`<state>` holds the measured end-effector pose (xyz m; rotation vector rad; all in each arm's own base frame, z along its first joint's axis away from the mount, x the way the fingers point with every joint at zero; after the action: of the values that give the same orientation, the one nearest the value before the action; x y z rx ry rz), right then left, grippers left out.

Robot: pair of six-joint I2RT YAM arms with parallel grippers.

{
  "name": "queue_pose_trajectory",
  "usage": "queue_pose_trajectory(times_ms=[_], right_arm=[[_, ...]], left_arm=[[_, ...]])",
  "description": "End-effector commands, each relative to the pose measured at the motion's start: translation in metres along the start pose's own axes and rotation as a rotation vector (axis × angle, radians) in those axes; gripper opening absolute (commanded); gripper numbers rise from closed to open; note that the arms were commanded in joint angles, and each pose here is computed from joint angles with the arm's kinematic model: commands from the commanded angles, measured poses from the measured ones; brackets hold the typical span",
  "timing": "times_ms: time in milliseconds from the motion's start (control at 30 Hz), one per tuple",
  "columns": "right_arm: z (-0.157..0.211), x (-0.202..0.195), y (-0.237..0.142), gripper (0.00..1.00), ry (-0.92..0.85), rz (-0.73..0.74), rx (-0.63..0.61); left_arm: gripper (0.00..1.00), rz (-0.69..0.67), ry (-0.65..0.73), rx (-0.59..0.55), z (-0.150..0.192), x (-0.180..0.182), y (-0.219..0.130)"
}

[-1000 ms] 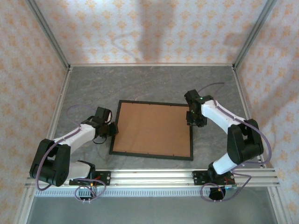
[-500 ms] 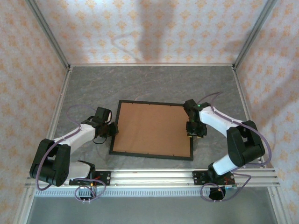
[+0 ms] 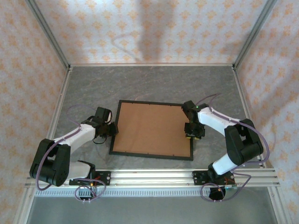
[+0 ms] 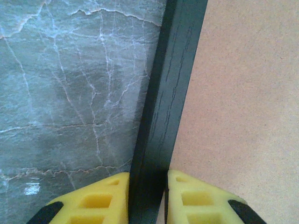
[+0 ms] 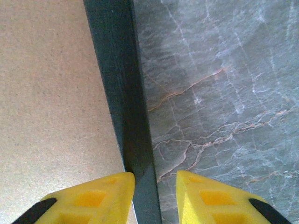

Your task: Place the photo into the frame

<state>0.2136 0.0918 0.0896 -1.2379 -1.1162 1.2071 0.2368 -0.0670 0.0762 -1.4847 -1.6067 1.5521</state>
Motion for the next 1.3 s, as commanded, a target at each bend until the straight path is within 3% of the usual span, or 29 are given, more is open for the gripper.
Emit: queue_pose_trajectory(times_ms=[0, 533, 767, 933, 1267], right_arm=[[0.002, 0.016, 0.007, 0.33, -0.002, -0.072, 0.018], [0.003, 0.030, 0.023, 0.32, -0.037, -0.051, 0.038], [-0.019, 0.018, -0.033, 0.33, -0.085, 0.040, -0.114], [-0.041, -0.001, -0.050, 0.36, -0.014, -0.053, -0.162], [-0.073, -0.017, -0.023, 0.45, 0.065, -0.152, -0.126]], left_arm=[[0.22, -0.026, 0.010, 0.085, 0.018, 0.006, 0.008], [0.21, -0.023, 0.018, 0.085, 0.019, 0.004, 0.008], [0.22, -0.025, 0.017, 0.082, 0.019, 0.005, 0.007], [0.22, -0.023, 0.017, 0.077, 0.019, 0.005, 0.006], [0.22, -0.023, 0.018, 0.076, 0.019, 0.005, 0.006]])
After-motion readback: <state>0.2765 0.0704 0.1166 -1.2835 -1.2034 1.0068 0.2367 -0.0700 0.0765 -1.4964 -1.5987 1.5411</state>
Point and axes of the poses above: each hand's point on the last joint's axis, 136 mm out from that joint toward the fingers, its own y axis out along the fingers, its own x axis along the line the jaws close on, z = x × y, the point moved 6 cm from there along -y, back along the fingers, and after that the axes turned 7 degrees about -y, right-handed, at the moved point
